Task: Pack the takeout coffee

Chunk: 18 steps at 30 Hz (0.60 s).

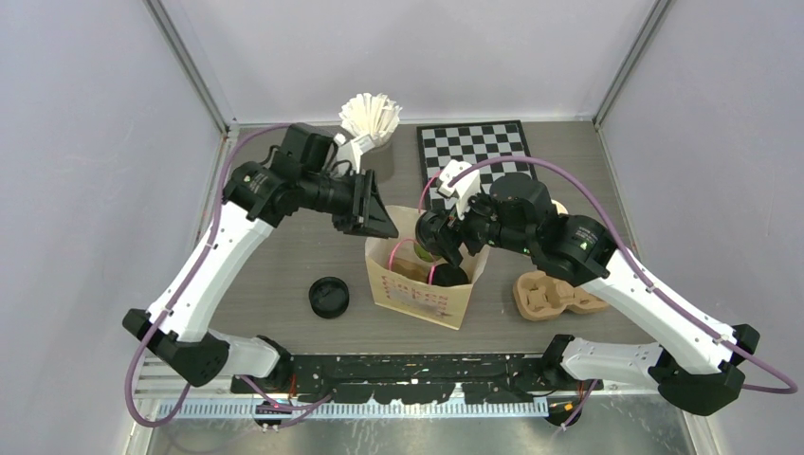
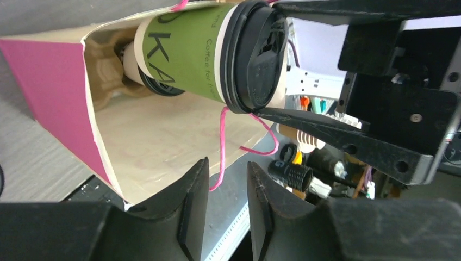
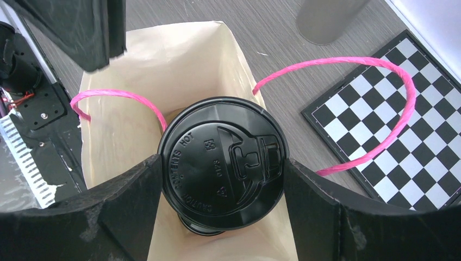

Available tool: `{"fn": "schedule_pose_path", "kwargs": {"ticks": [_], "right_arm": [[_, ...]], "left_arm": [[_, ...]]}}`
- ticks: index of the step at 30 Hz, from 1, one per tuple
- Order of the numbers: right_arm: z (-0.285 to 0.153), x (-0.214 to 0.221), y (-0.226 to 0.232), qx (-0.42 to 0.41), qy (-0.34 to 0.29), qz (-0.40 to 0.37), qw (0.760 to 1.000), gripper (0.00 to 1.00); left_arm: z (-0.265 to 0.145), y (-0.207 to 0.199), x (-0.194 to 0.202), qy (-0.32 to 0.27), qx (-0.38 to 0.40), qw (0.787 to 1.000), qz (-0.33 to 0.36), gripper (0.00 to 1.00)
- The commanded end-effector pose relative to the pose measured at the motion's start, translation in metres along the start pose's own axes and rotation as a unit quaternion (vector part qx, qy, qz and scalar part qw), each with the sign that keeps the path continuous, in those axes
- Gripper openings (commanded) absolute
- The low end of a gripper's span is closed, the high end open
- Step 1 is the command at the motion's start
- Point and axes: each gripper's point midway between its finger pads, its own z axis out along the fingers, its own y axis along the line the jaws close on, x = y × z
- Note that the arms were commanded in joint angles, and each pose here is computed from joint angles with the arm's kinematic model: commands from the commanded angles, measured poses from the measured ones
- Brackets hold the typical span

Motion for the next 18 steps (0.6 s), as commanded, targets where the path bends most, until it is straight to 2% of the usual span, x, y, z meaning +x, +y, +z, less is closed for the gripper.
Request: {"fn": "schedule_pose_path", "kwargs": {"ticks": [1, 10, 18], "right_arm": [[-0.004, -0.011, -0.001, 0.005, -0.024, 0.001, 1.000, 0.77], [-0.004, -0.005, -0.001, 0.008, -0.021, 0.008, 1.000, 0.77], [-0.001, -0.001, -0.001, 0.009, -0.018, 0.013, 1.000, 0.78]], "left_arm": [[0.009, -0.015, 0.007, 0.021, 0.052, 0.998, -0.008, 0.35], [0.036, -0.016, 0.014, 0.058, 0.063, 0.996, 0.015, 0.39], [0.026, -0.018, 0.027, 0.063, 0.079, 0.994, 0.051, 0.18]]}}
